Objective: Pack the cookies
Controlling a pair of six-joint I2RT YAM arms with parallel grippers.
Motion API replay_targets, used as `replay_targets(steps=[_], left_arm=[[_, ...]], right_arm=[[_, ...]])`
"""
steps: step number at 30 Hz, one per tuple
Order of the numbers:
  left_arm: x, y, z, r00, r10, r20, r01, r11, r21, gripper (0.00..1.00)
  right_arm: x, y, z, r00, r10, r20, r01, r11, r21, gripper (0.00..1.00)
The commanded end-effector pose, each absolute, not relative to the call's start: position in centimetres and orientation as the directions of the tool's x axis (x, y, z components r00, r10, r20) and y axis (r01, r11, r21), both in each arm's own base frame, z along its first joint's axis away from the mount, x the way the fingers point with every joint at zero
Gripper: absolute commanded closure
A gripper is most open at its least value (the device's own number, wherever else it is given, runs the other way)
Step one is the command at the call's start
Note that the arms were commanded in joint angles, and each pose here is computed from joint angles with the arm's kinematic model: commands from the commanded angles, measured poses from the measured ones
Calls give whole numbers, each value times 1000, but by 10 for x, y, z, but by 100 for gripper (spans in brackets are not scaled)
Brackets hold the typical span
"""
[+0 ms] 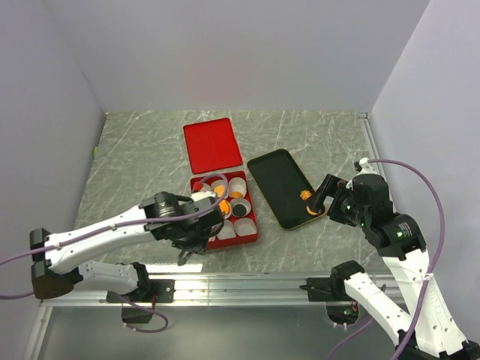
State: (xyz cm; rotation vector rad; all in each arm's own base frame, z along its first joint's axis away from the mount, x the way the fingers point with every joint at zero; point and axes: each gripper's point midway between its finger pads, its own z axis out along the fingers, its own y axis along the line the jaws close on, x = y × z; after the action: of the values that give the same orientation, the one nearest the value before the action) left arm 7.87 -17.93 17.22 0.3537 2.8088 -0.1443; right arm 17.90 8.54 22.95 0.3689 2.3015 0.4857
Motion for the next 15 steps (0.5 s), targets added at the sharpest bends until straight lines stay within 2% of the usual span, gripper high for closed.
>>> replay_targets(steps=[1, 7, 15], left_arm=[[94, -190, 184, -900, 258, -351, 284, 958, -24, 53], [118, -229, 197, -866, 324, -380, 347, 938, 10, 53], [157, -327, 221, -799, 417, -434, 477, 878, -34, 55]], right_arm=[[184, 85, 239, -656, 388, -647, 90, 892, 444, 0], [184, 76, 242, -637, 379, -671, 105, 905, 411, 0], [178, 67, 247, -623, 356, -696, 107, 921, 374, 0]])
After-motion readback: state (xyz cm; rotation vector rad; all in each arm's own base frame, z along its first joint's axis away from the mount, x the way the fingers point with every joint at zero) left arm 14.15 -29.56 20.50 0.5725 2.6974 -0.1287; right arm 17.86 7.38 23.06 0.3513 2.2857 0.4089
